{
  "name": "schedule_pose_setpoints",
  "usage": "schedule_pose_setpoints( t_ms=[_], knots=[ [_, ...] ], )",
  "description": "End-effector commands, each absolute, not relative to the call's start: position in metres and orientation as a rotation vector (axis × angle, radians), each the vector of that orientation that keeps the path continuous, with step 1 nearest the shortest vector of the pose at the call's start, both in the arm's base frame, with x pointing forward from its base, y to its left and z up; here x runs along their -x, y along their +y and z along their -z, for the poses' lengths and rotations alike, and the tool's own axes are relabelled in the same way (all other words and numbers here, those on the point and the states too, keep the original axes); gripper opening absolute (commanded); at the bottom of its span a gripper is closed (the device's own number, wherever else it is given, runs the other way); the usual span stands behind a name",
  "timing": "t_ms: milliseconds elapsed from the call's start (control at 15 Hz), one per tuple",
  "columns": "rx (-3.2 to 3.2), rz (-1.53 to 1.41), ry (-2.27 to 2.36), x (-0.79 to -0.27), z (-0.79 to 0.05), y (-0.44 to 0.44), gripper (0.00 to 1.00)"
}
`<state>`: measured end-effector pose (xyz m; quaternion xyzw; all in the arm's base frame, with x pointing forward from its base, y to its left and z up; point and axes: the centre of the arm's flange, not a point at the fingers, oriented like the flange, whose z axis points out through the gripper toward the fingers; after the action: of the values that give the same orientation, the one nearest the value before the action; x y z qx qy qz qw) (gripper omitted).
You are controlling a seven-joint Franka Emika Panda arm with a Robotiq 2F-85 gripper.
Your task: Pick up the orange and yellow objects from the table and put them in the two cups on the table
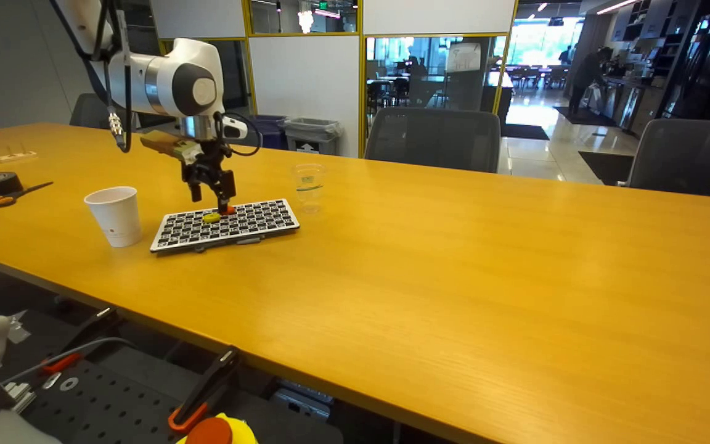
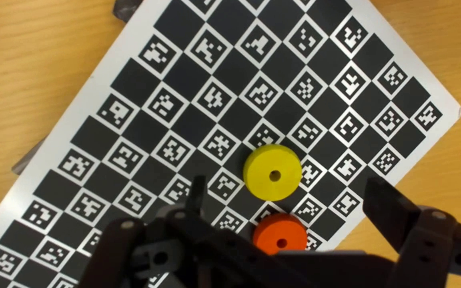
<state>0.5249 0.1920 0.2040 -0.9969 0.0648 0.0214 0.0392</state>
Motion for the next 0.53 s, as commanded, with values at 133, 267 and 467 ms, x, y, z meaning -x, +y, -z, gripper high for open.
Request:
schedule_pose_setpoints(
  t_ms=[133,267,467],
  knots=[
    [3.028,-0.055,0.229,-0.5315,-0.1954,0.1956,1.00],
    [3.033,-0.065,0.237,-0.5290,-0.1954,0.1947,1.00],
    [3.047,-0.072,0.242,-0.5269,-0.1970,0.1960,1.00]
  ],
)
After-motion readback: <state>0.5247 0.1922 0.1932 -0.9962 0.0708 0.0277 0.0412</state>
